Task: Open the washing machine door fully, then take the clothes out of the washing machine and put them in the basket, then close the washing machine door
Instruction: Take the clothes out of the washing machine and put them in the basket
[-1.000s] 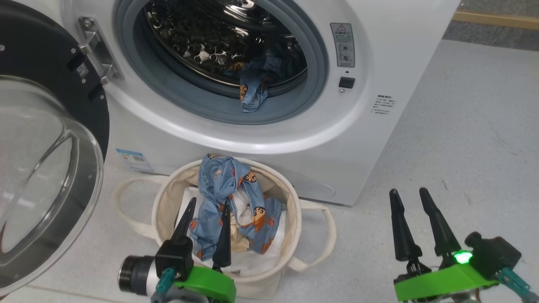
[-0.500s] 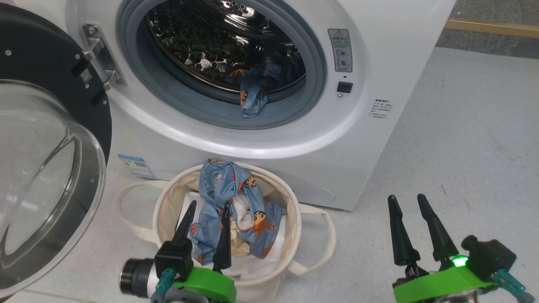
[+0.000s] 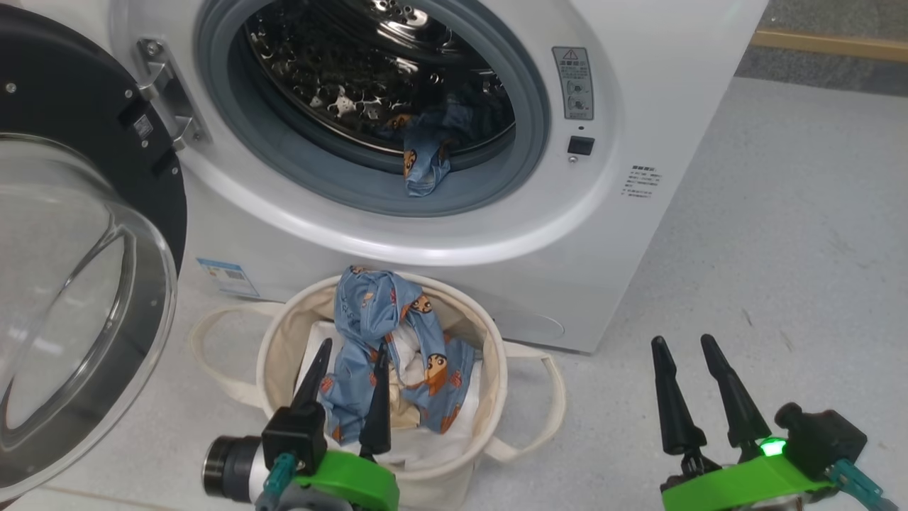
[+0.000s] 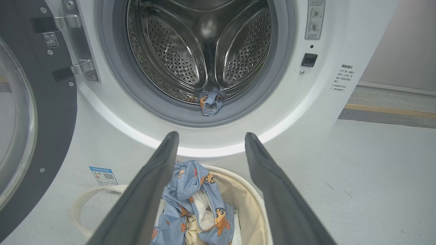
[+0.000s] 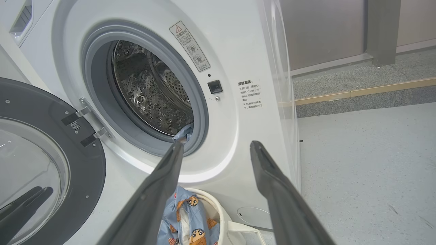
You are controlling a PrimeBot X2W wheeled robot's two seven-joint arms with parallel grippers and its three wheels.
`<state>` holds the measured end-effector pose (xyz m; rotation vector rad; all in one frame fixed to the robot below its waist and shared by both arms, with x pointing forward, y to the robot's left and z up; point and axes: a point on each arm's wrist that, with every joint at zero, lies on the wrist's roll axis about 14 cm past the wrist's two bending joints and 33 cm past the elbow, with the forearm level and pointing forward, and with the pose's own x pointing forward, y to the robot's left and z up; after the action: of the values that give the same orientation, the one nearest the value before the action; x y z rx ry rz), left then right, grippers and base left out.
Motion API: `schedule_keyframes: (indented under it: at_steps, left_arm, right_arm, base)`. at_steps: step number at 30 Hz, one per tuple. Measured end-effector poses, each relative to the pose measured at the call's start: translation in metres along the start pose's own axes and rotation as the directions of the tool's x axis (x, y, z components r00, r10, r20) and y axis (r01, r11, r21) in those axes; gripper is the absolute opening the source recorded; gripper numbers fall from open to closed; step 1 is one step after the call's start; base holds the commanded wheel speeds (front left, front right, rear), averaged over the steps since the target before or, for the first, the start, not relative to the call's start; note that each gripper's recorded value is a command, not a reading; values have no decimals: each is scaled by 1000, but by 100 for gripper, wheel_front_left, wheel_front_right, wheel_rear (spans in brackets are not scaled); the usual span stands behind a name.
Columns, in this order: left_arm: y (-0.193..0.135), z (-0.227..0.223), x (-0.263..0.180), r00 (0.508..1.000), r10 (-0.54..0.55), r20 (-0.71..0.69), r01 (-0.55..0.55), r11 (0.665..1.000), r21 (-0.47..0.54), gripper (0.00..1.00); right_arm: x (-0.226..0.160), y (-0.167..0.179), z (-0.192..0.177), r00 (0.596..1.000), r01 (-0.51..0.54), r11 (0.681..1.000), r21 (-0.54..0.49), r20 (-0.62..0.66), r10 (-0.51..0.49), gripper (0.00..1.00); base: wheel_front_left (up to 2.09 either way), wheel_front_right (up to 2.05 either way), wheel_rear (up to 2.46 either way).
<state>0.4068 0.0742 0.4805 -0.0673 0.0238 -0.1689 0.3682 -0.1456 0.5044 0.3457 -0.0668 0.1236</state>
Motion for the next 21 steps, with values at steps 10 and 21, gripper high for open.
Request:
schedule_keyframes:
  at_steps: [10, 21]
  left_arm:
    - [-2, -16, 6, 999, -7, -43, 7, 1000, -7, 100]
    - [-9, -28, 44, 998, -53, -46, 55, 998, 32, 100]
  right_arm:
    - [5, -5, -11, 999, 14, 1000, 4, -31, -13, 100]
    - [21, -14, -27, 997, 34, 999, 28, -68, -32, 100]
  base:
    - [0, 0, 0]
    - [0, 0, 0]
